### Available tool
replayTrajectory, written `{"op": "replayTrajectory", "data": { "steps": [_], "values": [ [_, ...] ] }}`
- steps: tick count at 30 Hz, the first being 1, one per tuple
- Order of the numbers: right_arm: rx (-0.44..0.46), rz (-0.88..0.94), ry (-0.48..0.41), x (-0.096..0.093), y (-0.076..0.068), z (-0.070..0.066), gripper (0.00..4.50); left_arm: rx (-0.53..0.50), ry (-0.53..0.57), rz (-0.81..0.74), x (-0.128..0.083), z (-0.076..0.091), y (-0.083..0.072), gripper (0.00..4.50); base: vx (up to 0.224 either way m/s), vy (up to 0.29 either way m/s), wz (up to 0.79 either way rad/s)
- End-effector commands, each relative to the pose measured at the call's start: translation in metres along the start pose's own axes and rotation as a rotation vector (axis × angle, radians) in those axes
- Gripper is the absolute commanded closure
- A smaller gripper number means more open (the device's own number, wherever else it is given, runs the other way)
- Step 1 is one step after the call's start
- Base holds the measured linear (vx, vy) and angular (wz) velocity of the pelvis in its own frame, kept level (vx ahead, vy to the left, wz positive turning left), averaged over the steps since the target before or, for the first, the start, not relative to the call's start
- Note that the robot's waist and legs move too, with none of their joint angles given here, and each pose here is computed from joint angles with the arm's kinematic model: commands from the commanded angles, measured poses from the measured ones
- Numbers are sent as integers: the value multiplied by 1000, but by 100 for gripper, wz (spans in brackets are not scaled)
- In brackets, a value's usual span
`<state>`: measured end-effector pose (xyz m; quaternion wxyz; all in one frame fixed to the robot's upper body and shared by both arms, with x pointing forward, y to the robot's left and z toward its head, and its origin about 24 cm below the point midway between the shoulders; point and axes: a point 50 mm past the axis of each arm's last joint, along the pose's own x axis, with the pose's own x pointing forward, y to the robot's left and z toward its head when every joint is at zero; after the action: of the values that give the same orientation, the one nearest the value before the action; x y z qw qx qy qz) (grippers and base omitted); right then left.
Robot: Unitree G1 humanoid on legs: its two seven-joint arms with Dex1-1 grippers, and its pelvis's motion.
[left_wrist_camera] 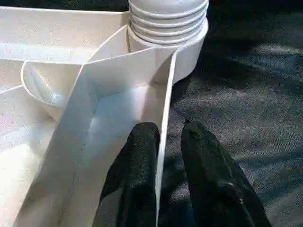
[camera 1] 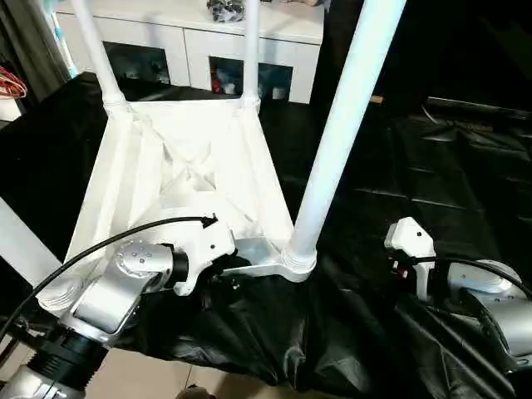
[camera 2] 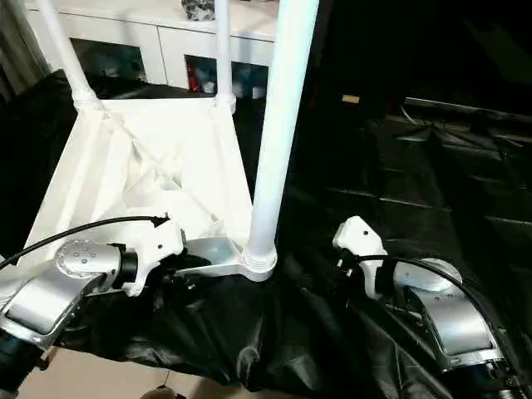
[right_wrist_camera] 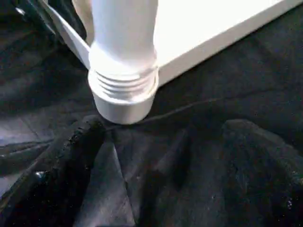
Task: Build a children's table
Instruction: Rotate leg to tighten
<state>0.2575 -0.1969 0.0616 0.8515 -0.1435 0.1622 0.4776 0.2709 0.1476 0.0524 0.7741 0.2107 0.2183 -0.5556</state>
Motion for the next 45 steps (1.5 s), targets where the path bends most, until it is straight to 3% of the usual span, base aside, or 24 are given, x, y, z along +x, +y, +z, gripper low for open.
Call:
{"op": "replayTrajectory", "data": {
  "steps": [1,12,22,24,27,38,42,45],
  "values": [
    [-13,10,17,-2,1,2,0,-22,62,-3,4,-12,-2,368,0,0,0],
    [-11,109,-11,17,14,7,0,-3,51,-59,5,-11,-2,442,0,0,0],
    [-31,112,-32,60,14,16,0,5,88,-90,5,-17,-3,442,0,0,0],
    [-17,117,-39,67,12,18,35,9,87,-91,5,-17,-3,450,0,0,0],
    [-21,132,-42,71,12,20,38,10,86,-91,5,-17,-3,450,0,0,0],
    [-19,157,-51,79,10,20,138,-3,81,-90,3,-19,-2,450,0,0,0],
    [15,73,-61,88,10,15,158,-38,53,-33,12,-17,3,450,0,0,0],
    [99,-54,-58,102,13,8,173,-48,37,44,28,-9,10,450,0,0,0]
  ]
}}
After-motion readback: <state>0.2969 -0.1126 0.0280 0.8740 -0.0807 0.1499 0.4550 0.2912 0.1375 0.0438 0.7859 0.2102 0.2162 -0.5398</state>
